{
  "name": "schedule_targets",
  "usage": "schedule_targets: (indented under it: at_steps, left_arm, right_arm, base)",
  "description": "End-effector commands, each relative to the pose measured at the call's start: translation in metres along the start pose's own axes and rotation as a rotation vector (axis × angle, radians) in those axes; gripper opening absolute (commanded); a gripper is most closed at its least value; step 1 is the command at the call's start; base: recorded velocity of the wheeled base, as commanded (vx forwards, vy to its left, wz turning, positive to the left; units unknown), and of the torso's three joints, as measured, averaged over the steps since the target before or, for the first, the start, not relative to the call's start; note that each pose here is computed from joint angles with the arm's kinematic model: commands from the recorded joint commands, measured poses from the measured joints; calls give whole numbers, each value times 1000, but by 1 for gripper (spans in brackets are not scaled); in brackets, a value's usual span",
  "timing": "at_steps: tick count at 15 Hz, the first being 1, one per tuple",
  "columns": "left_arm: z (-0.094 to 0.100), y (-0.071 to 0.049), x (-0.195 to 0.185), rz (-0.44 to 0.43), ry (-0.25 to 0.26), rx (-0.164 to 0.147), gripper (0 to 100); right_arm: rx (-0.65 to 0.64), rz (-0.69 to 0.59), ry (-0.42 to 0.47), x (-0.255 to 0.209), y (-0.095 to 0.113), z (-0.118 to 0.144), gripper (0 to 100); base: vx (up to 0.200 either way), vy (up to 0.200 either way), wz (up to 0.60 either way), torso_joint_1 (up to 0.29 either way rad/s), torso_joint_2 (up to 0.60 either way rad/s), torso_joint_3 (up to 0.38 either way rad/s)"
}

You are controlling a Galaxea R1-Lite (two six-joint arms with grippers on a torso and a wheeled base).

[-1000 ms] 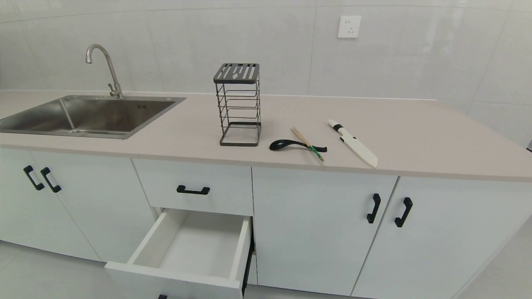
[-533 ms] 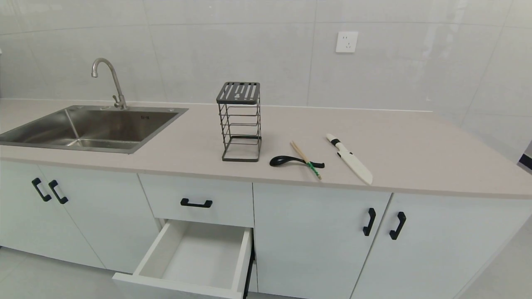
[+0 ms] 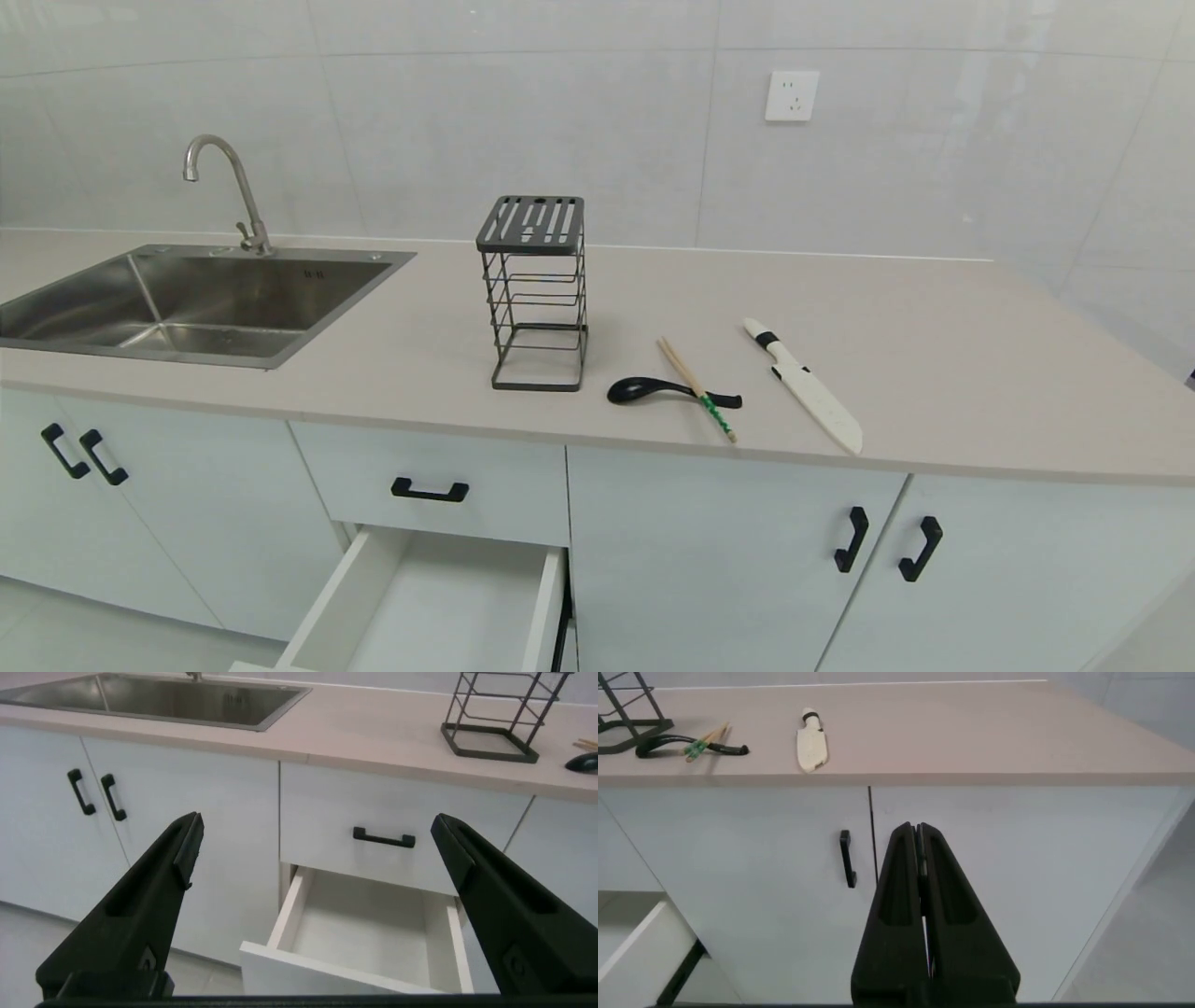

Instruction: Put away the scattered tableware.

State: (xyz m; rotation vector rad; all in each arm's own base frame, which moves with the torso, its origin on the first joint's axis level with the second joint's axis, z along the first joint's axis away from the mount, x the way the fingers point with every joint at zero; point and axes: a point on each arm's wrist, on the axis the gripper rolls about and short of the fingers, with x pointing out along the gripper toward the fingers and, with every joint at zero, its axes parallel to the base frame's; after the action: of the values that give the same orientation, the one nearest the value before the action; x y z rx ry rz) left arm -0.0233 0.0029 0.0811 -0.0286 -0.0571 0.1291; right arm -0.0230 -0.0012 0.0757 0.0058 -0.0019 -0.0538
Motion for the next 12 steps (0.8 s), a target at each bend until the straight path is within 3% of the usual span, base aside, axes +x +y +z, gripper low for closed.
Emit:
schedule_targets:
  at_steps: [1,7,12]
  left_arm:
    - [0,0,0,1,0,-2,100]
    - [0,0,0,1,2,12,100]
    - [0,0,0,2,0,18,100]
  right_arm:
    - [-1,0,2,0,0,0,0]
    - [0,2,2,0,0,0,0]
    - [0,0,0,0,0,0,0]
  base:
    - [0,0,0,0,0,0]
    - [0,0,0,86,-225,-135]
    - [0,0,0,14,-34,-21]
